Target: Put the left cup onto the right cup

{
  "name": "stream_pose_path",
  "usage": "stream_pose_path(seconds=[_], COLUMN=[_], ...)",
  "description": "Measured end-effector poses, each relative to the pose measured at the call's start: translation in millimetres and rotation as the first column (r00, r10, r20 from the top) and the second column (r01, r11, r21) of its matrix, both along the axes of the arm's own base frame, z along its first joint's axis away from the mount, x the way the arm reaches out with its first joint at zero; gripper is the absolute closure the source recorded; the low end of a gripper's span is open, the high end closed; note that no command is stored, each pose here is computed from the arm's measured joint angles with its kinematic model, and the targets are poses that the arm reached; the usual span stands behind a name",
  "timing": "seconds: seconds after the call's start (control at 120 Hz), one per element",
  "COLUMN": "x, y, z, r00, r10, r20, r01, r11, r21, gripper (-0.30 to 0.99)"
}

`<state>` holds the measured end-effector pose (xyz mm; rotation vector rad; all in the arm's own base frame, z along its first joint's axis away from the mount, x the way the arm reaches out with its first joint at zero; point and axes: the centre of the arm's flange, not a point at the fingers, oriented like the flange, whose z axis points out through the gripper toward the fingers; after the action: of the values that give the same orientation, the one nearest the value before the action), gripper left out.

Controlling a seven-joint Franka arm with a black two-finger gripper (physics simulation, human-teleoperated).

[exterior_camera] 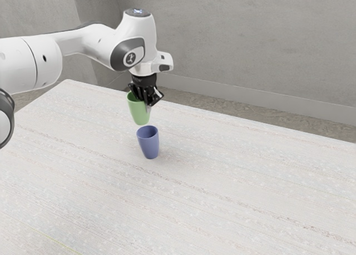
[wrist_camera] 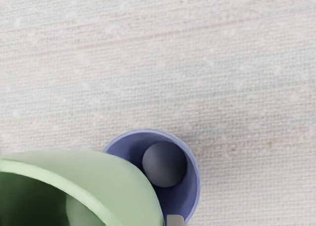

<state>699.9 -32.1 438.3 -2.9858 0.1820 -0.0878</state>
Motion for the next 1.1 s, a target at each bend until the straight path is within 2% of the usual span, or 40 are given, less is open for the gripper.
stream_pose_path(seconds=[1.1], x=[-1], y=[-13], z=[-15], r00=[0.996], r10=[0.088], r20=[-0.005], r01=[-0.088], r11=[0.996], r21=[-0.017], gripper=[0.78])
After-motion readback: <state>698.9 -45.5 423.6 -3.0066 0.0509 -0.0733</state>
